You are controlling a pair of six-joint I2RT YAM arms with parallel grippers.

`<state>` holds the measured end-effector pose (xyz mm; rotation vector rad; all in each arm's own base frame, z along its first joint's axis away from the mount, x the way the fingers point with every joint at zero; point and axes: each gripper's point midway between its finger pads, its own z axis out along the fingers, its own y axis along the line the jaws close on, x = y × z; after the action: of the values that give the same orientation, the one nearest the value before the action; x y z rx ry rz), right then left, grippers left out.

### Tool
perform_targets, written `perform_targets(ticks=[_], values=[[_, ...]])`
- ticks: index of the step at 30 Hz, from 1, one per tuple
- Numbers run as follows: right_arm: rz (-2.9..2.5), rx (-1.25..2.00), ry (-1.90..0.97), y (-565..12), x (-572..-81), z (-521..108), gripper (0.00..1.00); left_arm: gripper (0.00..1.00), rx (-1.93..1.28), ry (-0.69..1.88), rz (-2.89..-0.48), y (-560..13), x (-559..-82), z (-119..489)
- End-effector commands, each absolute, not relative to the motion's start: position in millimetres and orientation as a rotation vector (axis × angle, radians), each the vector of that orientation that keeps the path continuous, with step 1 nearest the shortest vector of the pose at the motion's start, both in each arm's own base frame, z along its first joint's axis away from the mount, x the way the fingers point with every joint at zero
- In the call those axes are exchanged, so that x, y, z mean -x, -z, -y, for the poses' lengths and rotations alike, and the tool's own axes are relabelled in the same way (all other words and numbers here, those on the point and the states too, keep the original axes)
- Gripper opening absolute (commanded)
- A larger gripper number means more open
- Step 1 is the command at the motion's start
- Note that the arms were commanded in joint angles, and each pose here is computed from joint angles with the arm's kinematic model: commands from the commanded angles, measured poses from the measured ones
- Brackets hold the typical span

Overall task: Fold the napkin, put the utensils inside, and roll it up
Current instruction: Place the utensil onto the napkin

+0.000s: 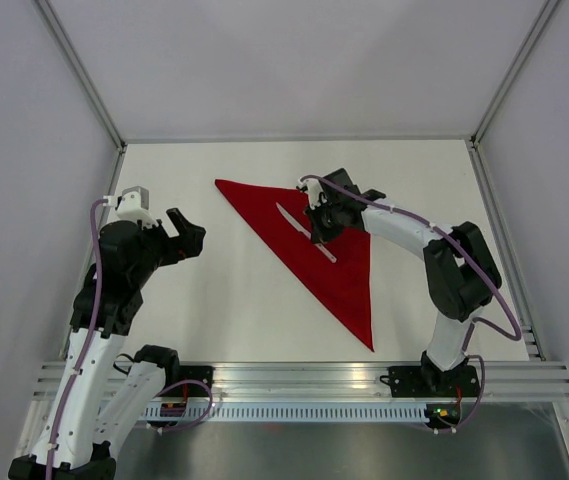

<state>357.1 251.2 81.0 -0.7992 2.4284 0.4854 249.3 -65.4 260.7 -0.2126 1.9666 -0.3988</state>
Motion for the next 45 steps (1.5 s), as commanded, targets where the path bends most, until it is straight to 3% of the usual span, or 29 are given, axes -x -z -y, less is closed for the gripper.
perform_targets(ticks=[1, 12, 45], values=[[-2.407, 0.743, -0.462, -83, -364, -274, 0.00, 1.00, 0.149, 0.389, -1.951, -264, -251, 67], [-2.397, 0.823, -0.461, -64, -344, -312, 0.00, 1.00, 0.144, 0.396, -1.952, -264, -251, 68], [-2.479, 0.829, -0.485, -25, -333, -321, 0.00, 1.00, 0.139, 0.397, -1.956, -263, -250, 68]])
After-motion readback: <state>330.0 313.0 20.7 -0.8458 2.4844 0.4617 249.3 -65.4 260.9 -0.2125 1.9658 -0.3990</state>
